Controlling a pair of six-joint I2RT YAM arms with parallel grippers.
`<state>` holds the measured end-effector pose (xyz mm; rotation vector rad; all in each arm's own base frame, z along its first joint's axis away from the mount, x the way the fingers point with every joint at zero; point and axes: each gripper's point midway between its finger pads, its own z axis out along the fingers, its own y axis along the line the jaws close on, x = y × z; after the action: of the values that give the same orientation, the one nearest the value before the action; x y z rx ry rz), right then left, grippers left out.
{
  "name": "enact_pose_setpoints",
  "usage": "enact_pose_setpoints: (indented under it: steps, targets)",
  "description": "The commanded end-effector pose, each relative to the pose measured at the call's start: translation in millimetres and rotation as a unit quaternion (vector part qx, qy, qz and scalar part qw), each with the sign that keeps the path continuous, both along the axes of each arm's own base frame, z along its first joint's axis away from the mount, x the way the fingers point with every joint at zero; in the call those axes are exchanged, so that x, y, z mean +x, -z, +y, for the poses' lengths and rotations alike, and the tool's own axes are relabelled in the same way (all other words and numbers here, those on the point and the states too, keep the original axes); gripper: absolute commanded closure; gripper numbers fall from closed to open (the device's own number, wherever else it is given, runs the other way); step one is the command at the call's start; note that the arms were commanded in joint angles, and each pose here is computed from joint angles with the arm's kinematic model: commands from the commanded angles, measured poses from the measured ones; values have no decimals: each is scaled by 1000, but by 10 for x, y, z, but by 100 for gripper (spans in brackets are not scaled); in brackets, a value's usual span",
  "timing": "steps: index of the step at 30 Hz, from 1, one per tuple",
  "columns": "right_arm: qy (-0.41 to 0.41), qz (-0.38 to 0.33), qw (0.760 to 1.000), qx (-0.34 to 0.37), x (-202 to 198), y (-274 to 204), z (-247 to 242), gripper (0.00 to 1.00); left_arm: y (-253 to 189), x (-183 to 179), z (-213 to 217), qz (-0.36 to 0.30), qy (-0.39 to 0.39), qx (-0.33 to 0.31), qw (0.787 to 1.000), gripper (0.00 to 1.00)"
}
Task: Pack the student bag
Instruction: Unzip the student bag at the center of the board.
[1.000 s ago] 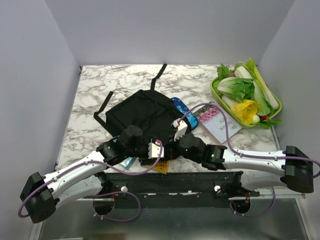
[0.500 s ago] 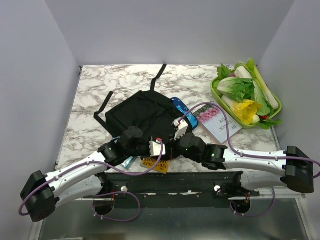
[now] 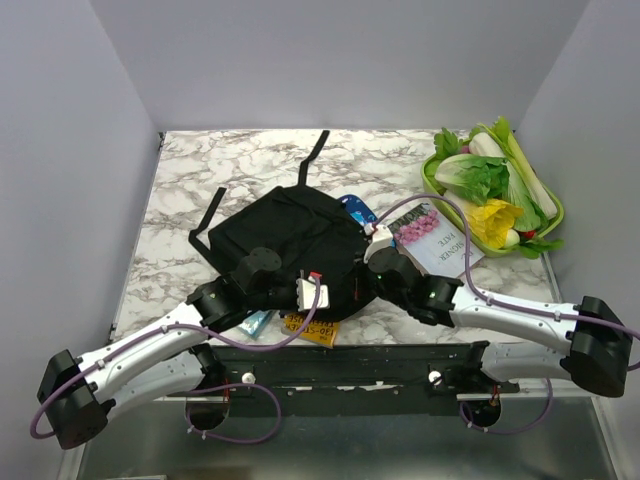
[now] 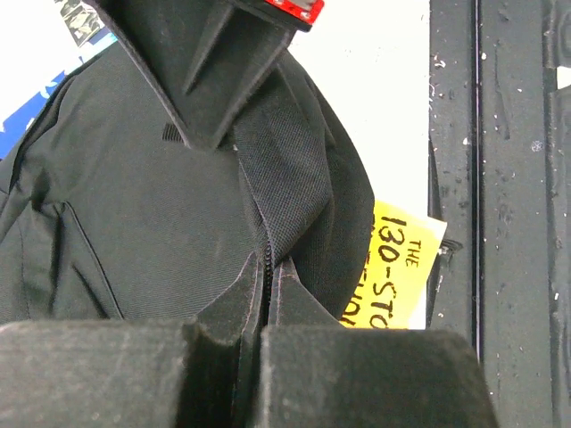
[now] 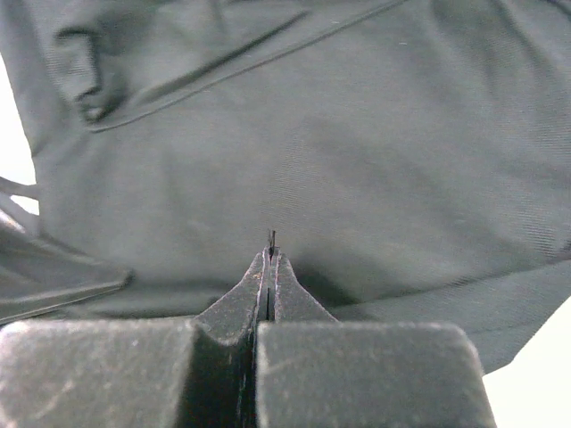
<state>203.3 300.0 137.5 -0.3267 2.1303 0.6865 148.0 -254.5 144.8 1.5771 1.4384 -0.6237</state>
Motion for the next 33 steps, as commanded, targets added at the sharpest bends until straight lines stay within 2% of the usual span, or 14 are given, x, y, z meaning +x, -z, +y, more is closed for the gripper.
enact_pose_setpoints:
  steps: [1, 8, 16, 20, 22, 23, 24, 26, 27, 28, 30, 32, 33]
  targets:
    - [45, -2, 997, -62, 196, 128, -331, 99, -205, -202, -42, 3, 49, -28, 998, 100]
    - [110, -13, 988, -112, 510, 183, -591, 99, -308, -346, -8, 8, 83, -28, 996, 100]
    - [180, -57, 972, -139, 1021, -112, -702, 99, -47, -538, 208, 6, 127, 27, 991, 100]
    - [190, -61, 968, -152, 1136, -99, -702, 99, 104, -532, 307, -8, 127, 50, 991, 100]
    - [180, -60, 973, -129, 1115, -146, -644, 99, 224, -489, 344, -18, 118, 61, 991, 98]
    - [174, -54, 975, -124, 1068, -102, -648, 99, 257, -447, 347, -23, 109, 63, 992, 90]
    - [167, -55, 979, -108, 1042, -111, -615, 99, 218, -305, 316, -36, 72, 53, 995, 75]
    - [142, -50, 986, -71, 925, -177, -545, 99, 183, -189, 270, -31, 28, 34, 999, 64]
    - [133, -44, 988, -65, 852, -91, -552, 99, 36, -47, 197, -44, -5, 6, 999, 48]
    - [129, -38, 989, -54, 802, -72, -542, 99, -75, -18, 141, -10, -41, -25, 999, 45]
    - [117, -27, 992, -40, 673, 2, -542, 99, -288, 70, 25, 6, -69, -70, 995, 42]
    - [108, -15, 994, -26, 582, 55, -514, 99, -474, 102, -65, 59, -109, -117, 985, 36]
    - [103, -14, 994, -16, 550, 39, -492, 99, -535, 121, -131, 76, -115, -133, 981, 27]
